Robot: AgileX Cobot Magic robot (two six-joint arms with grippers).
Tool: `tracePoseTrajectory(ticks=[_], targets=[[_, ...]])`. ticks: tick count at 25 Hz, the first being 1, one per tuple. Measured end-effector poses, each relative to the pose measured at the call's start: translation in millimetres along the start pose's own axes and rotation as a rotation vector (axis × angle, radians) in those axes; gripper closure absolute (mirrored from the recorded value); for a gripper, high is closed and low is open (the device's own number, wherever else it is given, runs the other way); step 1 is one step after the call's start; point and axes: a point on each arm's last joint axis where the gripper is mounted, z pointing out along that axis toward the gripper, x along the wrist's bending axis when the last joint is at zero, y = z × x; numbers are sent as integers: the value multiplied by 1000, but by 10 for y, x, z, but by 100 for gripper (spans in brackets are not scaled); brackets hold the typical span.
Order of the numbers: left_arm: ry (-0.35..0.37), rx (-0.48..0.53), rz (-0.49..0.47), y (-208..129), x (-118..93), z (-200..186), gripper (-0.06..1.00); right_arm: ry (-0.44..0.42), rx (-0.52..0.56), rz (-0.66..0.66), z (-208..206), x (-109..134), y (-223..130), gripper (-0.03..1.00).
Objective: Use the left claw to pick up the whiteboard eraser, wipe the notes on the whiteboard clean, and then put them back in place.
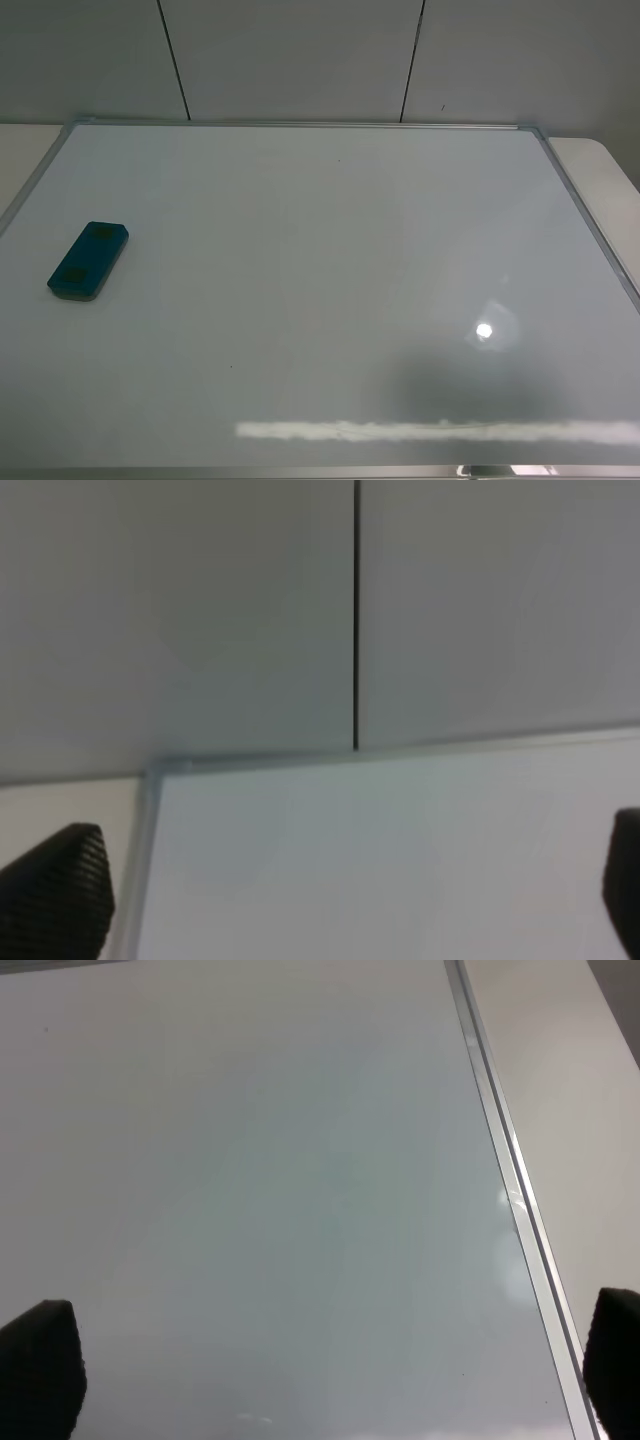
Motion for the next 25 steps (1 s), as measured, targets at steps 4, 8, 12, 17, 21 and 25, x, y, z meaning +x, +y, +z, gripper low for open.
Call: tracePoseTrajectory(ticks=[4, 8, 12, 17, 21, 25], targets=[[5, -87, 14, -32, -4, -432, -5, 0, 0, 0, 0, 0, 0, -3], [7, -122, 19, -93, -8, -662, -5, 0, 0, 0, 0, 0, 0, -3], [6, -67, 21, -232, -13, -830, -5, 0, 0, 0, 0, 0, 0, -3], [22, 153, 40, -449, 5, -872, -5, 0, 0, 0, 0, 0, 0, -3], [65, 279, 66, -566, 48, -911, -5, 0, 0, 0, 0, 0, 0, -3], [89, 290, 33, -675, 63, -1008, -5, 0, 0, 0, 0, 0, 0, -3]])
